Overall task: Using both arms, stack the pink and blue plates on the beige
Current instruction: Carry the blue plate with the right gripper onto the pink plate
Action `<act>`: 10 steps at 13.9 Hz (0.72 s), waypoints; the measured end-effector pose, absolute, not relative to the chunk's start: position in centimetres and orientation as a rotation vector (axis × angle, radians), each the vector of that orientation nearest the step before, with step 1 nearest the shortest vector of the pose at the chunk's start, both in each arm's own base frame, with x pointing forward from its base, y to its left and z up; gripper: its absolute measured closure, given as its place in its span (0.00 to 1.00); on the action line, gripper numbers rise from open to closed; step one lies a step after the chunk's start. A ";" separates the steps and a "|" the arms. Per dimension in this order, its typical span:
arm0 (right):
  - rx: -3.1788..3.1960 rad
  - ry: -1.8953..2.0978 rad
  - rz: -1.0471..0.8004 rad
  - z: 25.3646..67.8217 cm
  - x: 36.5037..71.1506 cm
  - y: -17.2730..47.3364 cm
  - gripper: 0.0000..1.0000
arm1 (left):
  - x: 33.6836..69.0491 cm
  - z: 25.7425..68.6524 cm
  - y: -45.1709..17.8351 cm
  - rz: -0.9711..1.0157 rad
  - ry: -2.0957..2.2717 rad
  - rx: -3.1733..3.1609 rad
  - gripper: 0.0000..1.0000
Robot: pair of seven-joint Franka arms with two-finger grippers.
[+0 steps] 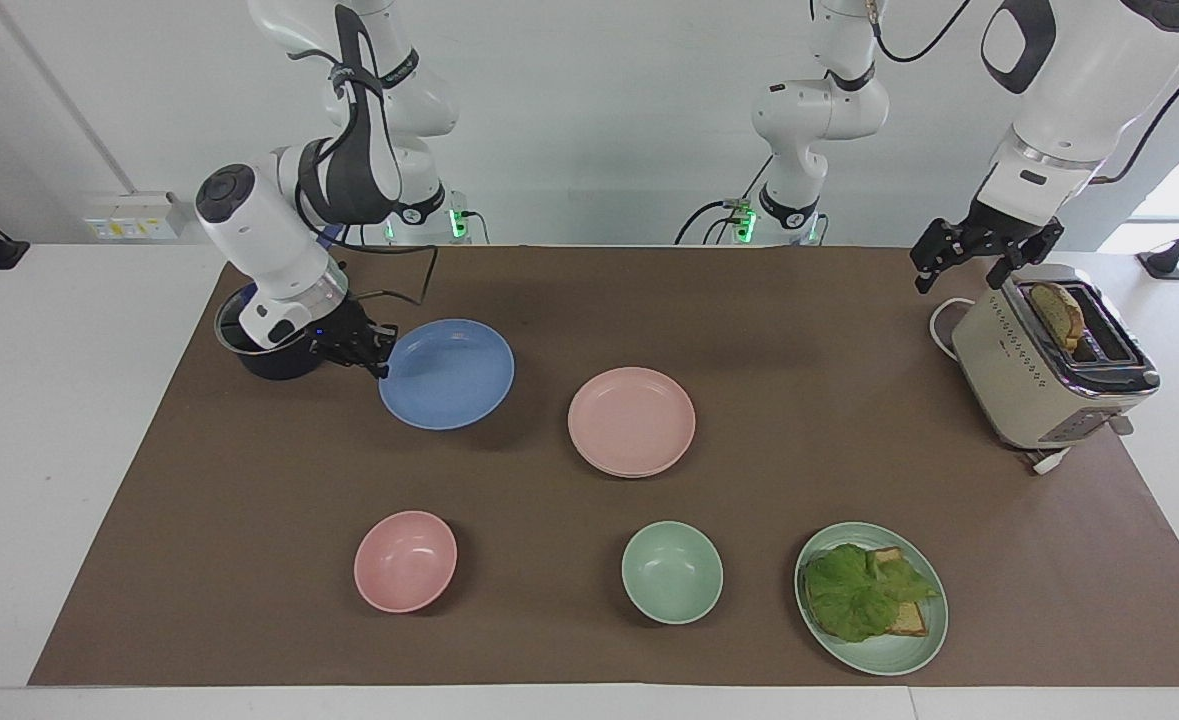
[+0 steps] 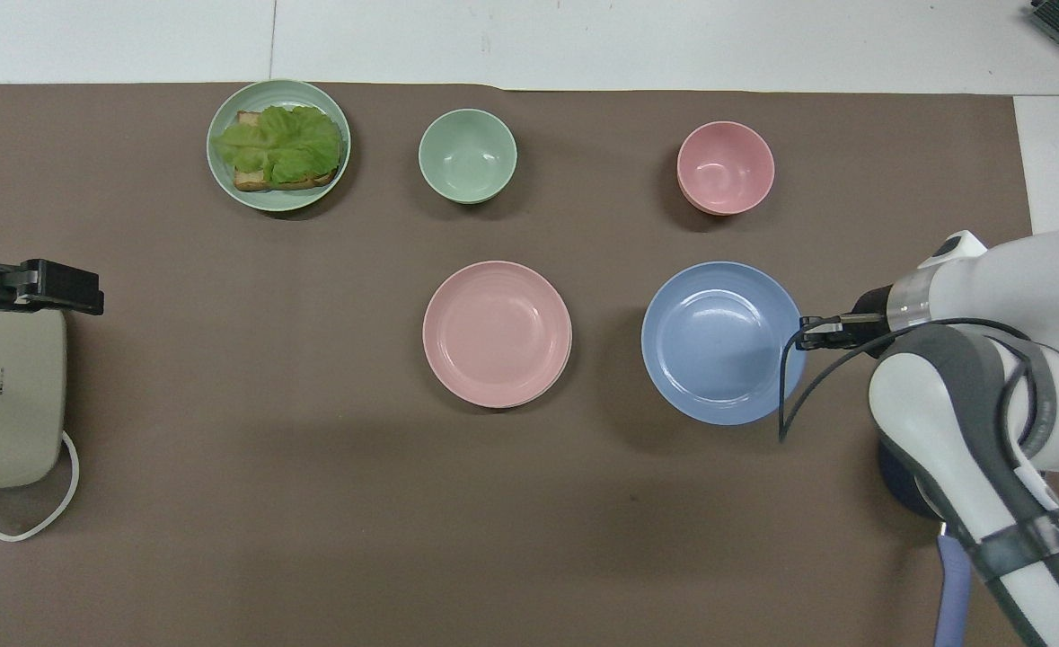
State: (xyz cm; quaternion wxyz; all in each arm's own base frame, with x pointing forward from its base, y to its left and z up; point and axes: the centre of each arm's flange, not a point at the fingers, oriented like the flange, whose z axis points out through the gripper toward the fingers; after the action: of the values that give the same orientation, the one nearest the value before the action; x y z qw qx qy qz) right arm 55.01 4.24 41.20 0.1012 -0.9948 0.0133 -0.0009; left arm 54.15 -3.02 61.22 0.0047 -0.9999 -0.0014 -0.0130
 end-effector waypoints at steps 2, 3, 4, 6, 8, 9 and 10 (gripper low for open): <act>-2.935 0.074 -0.040 41.4 55.4 8.4 0.96 | 53.7 62.5 -2.9 -0.029 -0.008 -3.132 0.00; -2.932 0.093 -0.044 41.2 55.4 10.1 0.96 | 53.5 63.4 -2.9 -0.024 -0.009 -3.131 0.00; -2.928 0.115 -0.051 41.1 55.4 11.6 0.96 | 53.2 64.2 -2.8 -0.027 -0.009 -3.131 0.00; -2.918 0.157 -0.054 41.4 55.6 14.4 0.96 | 53.0 64.8 -2.9 -0.033 -0.006 -3.131 0.00; -2.910 0.184 -0.043 41.3 55.8 16.9 0.96 | 53.0 64.8 -3.0 -0.027 -0.005 -3.131 0.00; -2.908 0.186 -0.039 40.8 55.9 18.1 0.96 | 53.0 64.8 -3.0 -0.026 -0.005 -3.131 0.00; -2.908 0.184 -0.029 40.3 55.9 18.9 0.96 | 53.0 64.8 -3.0 -0.025 -0.006 -3.131 0.00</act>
State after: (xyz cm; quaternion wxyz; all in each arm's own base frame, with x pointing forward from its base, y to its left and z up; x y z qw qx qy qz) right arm 55.91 18.94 40.32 0.1137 -0.9915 0.0626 -0.0099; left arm 52.95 -2.97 64.84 0.0051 -1.0000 -0.0018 -0.0081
